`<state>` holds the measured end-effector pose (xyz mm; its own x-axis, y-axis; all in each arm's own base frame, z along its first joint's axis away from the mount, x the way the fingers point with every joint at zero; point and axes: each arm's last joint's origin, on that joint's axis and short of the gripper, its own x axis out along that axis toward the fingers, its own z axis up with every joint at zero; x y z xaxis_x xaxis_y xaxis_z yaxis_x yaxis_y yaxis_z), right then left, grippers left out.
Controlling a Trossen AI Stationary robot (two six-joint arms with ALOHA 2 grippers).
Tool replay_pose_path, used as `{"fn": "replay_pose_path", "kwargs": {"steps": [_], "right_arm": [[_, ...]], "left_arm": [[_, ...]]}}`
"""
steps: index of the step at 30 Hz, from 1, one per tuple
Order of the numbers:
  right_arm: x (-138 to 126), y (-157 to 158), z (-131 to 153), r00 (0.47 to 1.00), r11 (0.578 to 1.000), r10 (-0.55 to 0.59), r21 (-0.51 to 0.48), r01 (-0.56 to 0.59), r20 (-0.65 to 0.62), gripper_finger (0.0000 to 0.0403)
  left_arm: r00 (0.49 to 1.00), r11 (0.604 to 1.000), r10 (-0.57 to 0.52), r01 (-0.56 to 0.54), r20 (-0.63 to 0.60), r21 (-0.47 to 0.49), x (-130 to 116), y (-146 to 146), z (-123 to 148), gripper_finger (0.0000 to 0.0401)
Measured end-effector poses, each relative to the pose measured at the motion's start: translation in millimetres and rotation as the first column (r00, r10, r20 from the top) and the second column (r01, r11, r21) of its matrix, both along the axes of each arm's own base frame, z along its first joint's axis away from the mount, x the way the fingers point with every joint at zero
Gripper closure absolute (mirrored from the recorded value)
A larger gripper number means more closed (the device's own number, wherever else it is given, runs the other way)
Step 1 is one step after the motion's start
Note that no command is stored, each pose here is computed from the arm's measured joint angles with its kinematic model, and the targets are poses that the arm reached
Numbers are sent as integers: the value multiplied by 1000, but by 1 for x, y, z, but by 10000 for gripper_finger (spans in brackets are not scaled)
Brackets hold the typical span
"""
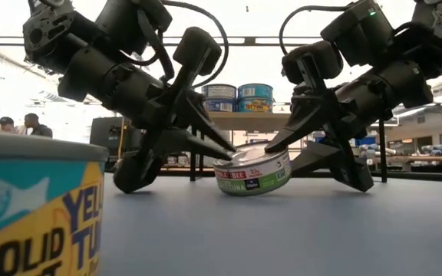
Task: Stack canned seafood by type on shelf
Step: Put the green tuna on the shelf
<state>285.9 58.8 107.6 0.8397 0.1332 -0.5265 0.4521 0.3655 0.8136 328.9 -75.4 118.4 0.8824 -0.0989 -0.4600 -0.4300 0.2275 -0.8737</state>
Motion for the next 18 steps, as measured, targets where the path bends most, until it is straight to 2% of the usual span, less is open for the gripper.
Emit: {"fn": "replay_pose_path", "kwargs": {"steps": [6,10,14,18], "right_arm": [[0,-1,3,999,999,-29,28,28,36,277],[-10,-7,6,986,990,-126,75,118,111,277],[-28,-15,16,940,963,-262,126,239,220,277],[-42,-22,34,856,920,-389,177,349,341,277]], "left_arm": [[993,999,-21,18,120,27,-1,1,33,343],[983,999,-11,2,183,50,-10,4,54,342],[965,995,31,-55,260,85,-23,9,75,341],[948,992,60,-92,311,87,-37,13,90,341]]}}
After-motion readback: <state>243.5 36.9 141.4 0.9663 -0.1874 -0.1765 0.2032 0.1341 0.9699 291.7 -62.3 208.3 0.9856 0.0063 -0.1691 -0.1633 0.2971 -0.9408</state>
